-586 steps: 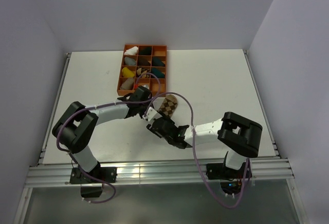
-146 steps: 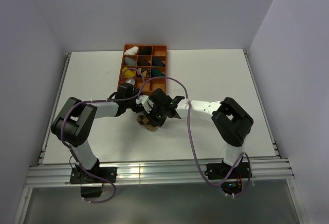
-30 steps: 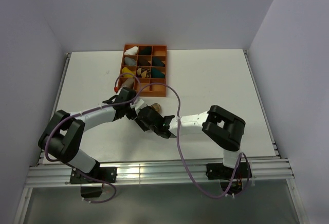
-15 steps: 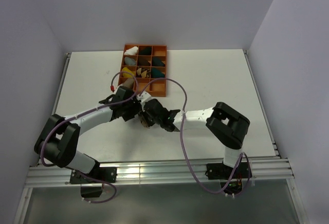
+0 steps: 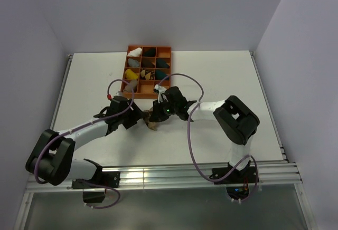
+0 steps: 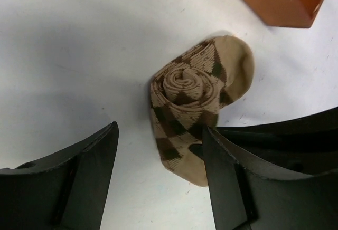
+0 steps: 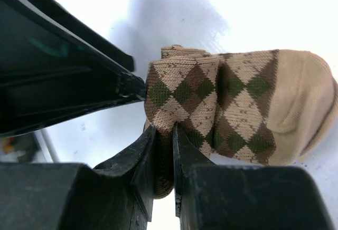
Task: Roll the socks
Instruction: Roll the sock at the center of the board.
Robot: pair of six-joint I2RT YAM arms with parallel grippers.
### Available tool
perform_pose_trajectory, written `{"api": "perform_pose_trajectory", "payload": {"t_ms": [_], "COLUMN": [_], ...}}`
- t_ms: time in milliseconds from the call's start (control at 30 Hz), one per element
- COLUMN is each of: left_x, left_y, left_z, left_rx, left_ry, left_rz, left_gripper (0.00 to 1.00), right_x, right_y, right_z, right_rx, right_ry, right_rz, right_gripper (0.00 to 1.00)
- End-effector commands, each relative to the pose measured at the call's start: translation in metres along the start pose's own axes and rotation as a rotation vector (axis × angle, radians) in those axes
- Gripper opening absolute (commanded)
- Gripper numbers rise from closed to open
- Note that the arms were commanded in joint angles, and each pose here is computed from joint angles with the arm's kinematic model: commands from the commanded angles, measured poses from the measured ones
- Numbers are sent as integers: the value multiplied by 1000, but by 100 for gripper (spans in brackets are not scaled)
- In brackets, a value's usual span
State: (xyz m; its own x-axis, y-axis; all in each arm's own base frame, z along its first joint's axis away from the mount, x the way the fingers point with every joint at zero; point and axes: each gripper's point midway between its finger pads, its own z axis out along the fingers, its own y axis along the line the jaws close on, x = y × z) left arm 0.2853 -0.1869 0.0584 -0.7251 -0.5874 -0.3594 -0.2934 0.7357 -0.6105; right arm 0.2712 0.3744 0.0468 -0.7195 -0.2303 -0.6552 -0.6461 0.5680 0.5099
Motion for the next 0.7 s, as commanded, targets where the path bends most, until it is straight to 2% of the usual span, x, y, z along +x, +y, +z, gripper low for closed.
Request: {"api": "perform_pose_trajectory", "payload": {"t_ms": [0,400,667], "left_x": [4,8,8], "left_y": [-18,-15,-15], "left_z": [5,11,9], "left_rx": [103,124,166], "left_ry": [14,-15,-38], "left_rz": [-24,-33,-75], "left_gripper": [69,68,69], "right_x": [35,43,45], "right_y": [7,2,-8], "right_z": [-4,1,3], "right_rx": [-121,-230,-229], "right_ry": [125,182,193], "right_rz": [144,327,392], "right_gripper": [0,0,0]}}
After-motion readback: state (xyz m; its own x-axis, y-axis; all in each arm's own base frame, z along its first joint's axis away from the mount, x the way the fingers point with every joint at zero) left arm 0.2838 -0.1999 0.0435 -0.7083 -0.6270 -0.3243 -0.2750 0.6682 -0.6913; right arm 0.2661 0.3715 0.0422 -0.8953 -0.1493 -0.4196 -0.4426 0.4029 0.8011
